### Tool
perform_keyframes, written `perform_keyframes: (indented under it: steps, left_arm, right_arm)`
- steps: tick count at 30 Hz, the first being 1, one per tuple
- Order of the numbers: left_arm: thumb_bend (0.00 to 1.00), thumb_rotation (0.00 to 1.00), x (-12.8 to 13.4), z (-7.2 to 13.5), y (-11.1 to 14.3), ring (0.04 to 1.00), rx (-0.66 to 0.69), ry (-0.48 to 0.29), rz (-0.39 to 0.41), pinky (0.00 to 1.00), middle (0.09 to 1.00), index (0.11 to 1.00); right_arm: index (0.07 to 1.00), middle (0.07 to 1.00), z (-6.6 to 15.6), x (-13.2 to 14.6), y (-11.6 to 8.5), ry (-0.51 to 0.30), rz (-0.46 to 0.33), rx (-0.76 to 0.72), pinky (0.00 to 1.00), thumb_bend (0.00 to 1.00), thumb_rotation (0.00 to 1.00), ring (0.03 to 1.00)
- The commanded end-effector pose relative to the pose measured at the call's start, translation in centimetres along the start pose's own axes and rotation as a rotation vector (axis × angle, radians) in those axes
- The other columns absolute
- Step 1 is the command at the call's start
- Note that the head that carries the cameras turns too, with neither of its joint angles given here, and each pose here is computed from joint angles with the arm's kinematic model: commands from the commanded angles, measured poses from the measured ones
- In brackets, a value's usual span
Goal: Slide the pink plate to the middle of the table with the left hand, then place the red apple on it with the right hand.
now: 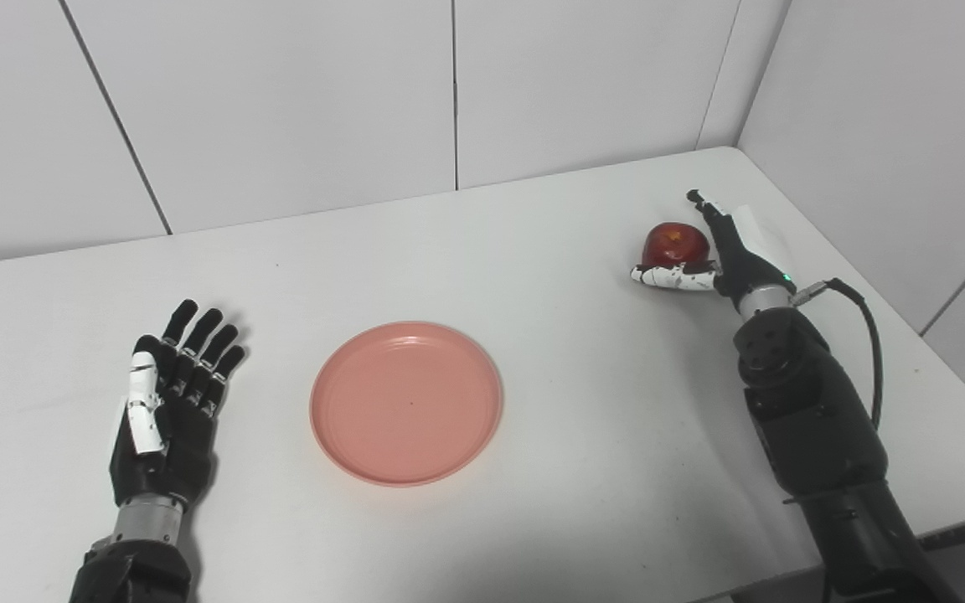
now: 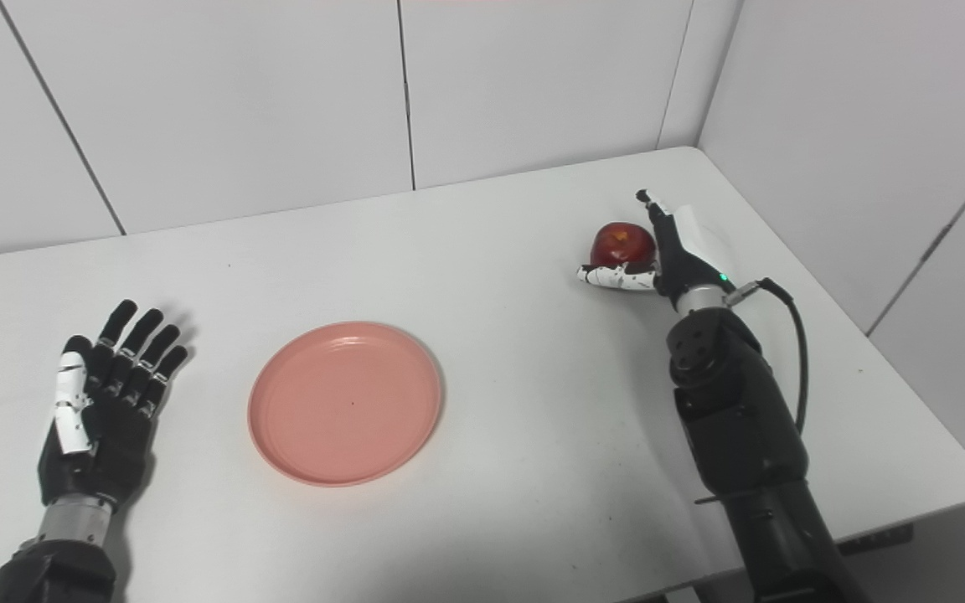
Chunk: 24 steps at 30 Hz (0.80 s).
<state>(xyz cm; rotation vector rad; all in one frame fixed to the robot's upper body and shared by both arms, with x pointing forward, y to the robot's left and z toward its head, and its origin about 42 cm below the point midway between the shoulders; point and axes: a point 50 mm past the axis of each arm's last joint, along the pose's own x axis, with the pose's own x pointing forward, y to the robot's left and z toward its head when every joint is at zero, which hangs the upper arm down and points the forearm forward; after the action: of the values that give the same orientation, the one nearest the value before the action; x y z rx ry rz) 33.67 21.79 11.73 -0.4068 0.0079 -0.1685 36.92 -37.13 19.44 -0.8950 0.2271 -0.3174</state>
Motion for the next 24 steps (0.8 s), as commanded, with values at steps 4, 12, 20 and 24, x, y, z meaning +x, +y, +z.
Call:
perform_keyframes:
  steps: [4,12,20,24]
  left_arm:
    - [0.36,1.00,-0.37,-0.22,0.16,0.883,-0.001,0.028,0.007,0.90,0.889,0.884]
    - [0.36,1.00,-0.41,-0.15,0.10,0.887,0.005,0.026,0.003,0.90,0.894,0.889]
    - [0.36,1.00,-0.40,-0.16,0.15,0.891,0.013,0.024,-0.005,0.91,0.899,0.894]
    - [0.36,1.00,-0.39,-0.16,0.19,0.892,0.007,0.024,-0.006,0.91,0.900,0.896]
  right_arm:
    - [0.893,0.901,1.57,1.02,-1.70,-0.058,-0.068,0.015,0.78,1.00,0.35,0.875]
    - [0.880,0.856,1.47,1.39,-1.58,-0.062,-0.060,0.028,0.70,1.00,0.33,0.824]
    - [0.834,0.804,1.12,1.68,-1.40,-0.063,-0.067,0.027,0.65,0.92,0.27,0.767]
    - [0.781,0.772,0.94,1.80,-1.35,-0.070,-0.084,0.035,0.65,0.85,0.21,0.735]
